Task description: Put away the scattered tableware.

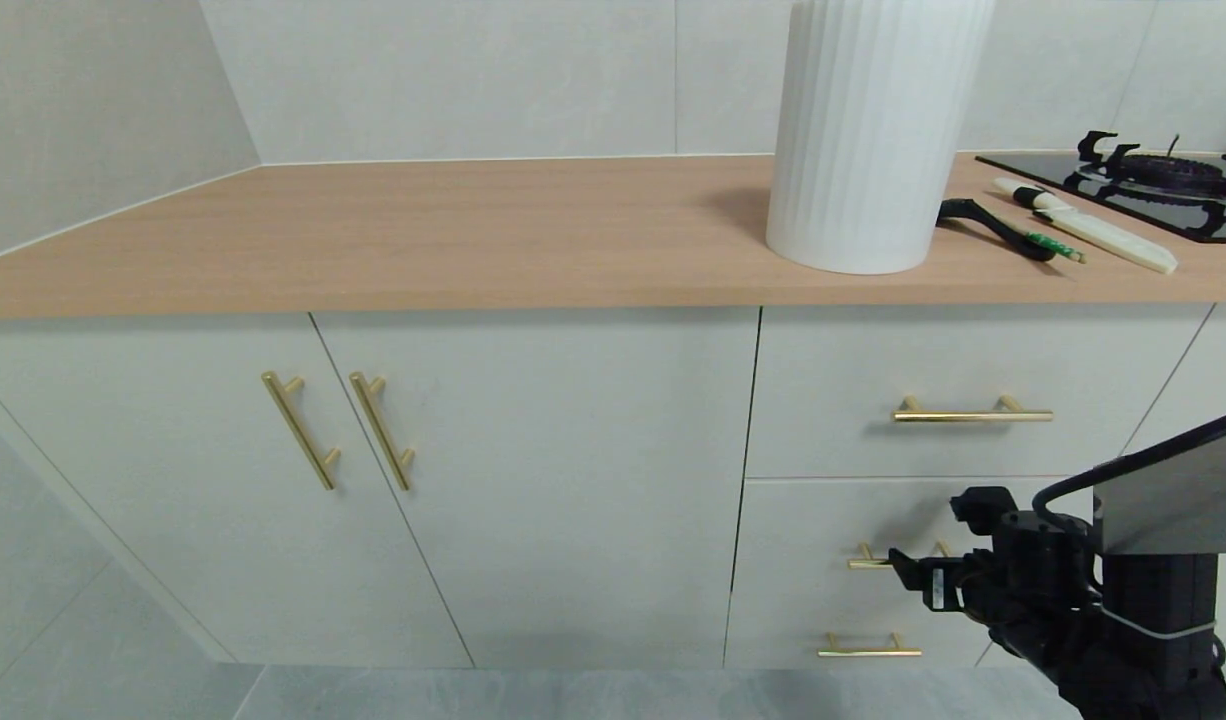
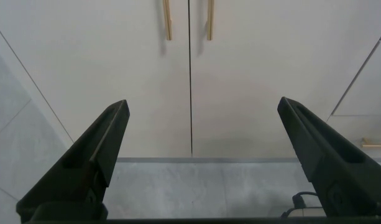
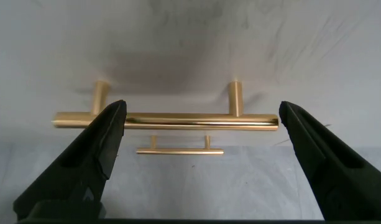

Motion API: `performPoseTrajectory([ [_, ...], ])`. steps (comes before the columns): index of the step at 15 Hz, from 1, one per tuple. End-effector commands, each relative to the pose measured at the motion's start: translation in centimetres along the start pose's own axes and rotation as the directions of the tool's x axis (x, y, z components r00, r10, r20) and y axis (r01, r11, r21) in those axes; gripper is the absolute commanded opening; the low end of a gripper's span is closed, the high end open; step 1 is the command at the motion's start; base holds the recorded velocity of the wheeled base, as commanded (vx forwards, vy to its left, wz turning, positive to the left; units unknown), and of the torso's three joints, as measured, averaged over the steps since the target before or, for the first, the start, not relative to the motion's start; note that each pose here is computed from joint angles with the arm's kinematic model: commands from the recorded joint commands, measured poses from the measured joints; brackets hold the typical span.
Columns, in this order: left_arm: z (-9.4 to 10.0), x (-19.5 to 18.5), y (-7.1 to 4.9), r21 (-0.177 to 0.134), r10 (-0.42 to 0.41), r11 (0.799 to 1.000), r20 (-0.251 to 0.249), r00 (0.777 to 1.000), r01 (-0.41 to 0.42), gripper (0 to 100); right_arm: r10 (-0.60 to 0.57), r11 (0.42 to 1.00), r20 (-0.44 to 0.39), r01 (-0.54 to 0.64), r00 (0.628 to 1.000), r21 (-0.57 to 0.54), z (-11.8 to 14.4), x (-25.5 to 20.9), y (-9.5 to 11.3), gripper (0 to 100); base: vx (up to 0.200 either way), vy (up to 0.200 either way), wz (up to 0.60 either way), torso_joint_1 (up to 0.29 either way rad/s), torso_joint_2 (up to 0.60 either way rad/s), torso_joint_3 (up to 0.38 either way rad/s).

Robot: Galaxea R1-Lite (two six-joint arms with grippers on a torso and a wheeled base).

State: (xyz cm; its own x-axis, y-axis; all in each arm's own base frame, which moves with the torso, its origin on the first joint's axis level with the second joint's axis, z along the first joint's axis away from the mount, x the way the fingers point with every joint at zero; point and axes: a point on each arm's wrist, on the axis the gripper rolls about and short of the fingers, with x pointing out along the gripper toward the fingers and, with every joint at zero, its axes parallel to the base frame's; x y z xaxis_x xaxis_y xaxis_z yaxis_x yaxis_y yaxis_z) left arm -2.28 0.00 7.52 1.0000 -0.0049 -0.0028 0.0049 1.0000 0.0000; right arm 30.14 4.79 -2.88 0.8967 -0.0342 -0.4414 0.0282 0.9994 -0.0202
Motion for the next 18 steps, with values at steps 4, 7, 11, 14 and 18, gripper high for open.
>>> performPoseTrajectory([
  [4,0.0,0.0,0.0,0.0,0.0,1.0,0.0,1.0,0.0,100,-0.018,1.0,-0.01,0.018,1.0,-0.003,-0.6,0.8,0.1,100,0.0,0.0,0.0,0.0,0.0,0.0],
  [7,0.0,0.0,0.0,0.0,0.0,1.0,0.0,1.0,0.0,100,-0.02,1.0,-0.032,0.02,0.999,-0.008,-1.2,0.8,0.0,100,0.0,0.0,0.0,0.0,0.0,0.0],
  [11,0.0,0.0,0.0,0.0,0.0,1.0,0.0,1.0,0.0,100,-0.021,1.0,-0.045,0.02,0.999,-0.012,-1.4,0.7,0.0,100,0.0,0.0,0.0,0.0,0.0,0.0],
  [14,0.0,0.0,0.0,0.0,0.0,1.0,0.0,1.0,0.0,100,-0.023,1.0,-0.065,0.021,0.998,-0.018,-1.5,-0.3,-0.2,100,0.0,0.0,0.0,0.0,0.0,0.0],
  [18,0.0,0.0,0.0,0.0,0.0,1.0,0.0,1.0,0.0,100,0.028,0.992,-0.104,-0.04,0.994,-0.117,1.8,-6.2,0.3,100,0.0,0.0,0.0,0.0,0.0,0.0],
])
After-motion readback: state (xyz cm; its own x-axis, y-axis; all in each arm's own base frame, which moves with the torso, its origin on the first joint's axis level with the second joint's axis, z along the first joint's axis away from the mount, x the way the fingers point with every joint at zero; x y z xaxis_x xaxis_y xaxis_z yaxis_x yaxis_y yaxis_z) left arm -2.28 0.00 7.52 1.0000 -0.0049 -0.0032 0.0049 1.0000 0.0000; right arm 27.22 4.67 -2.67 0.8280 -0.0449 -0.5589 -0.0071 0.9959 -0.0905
